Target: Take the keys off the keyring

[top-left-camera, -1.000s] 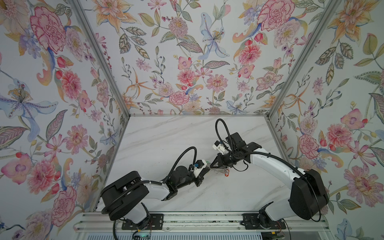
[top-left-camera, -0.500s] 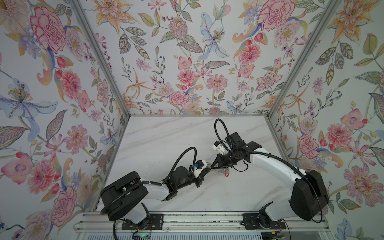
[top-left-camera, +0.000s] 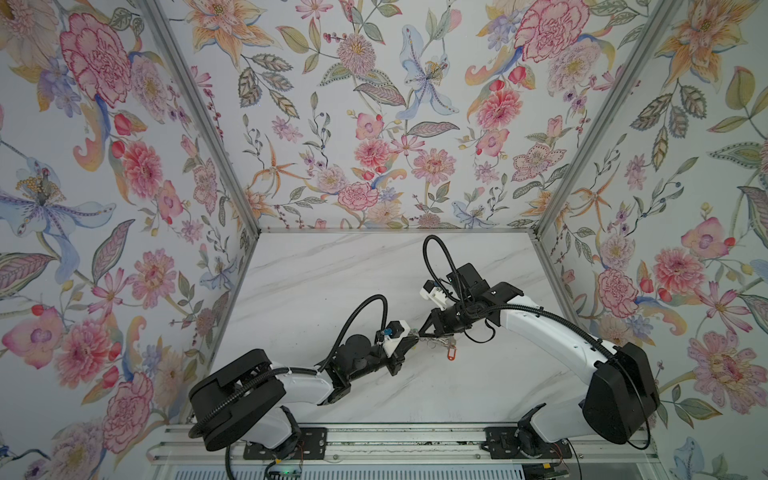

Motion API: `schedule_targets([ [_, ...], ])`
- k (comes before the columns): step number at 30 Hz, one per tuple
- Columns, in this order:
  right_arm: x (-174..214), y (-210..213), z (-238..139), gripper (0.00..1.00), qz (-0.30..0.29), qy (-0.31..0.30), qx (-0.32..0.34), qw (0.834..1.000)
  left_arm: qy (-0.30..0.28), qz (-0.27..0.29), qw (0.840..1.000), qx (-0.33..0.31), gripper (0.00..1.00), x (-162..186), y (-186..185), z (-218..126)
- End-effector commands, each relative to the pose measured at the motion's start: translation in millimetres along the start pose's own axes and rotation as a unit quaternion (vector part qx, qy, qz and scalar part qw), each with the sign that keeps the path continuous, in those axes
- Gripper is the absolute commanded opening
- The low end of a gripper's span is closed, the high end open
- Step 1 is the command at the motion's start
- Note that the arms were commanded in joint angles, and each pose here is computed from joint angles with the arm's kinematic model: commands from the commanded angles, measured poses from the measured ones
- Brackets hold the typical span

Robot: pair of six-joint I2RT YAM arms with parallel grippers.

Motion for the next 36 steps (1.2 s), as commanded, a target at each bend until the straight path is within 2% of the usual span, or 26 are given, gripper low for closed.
schedule_targets([
  [1, -8.6, 2.6, -10.3, 0.06, 0.003, -0.037, -0.009, 0.999, 0.014, -0.011, 1.0, 0.006, 0.0, 8.5, -0.2, -1.7],
  [7, -4.0, 9.0, -5.8, 0.13, 0.016, -0.032, -0.028, 0.999, 0.011, -0.017, 1.0, 0.01, 0.0, 8.3, -0.3, 2.9],
  [16, 4.3, 1.3, -2.0, 0.15, 0.032, -0.027, -0.005, 0.999, 0.009, -0.012, 1.0, 0.004, 0.0, 6.7, 0.6, 1.3],
  [25, -0.3, 20.8, 5.8, 0.22, -0.029, -0.011, 0.028, 0.999, 0.011, -0.01, 1.0, 0.003, 0.0, 7.3, 1.0, 2.0],
  [36, -4.2, 15.8, 11.9, 0.22, -0.038, 0.017, 0.083, 0.996, 0.01, -0.007, 1.0, 0.002, 0.0, 4.9, 0.5, 0.7],
])
Point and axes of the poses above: each gripper's point midway between its finger pads, its own z axis out along the fingers, its own y axis along the line the jaws close on, x = y × z, the point moved 7 cm from there along -z, back along the fingers, and after that the axes turned 8 degrees about -z, right-handed, at the moved point
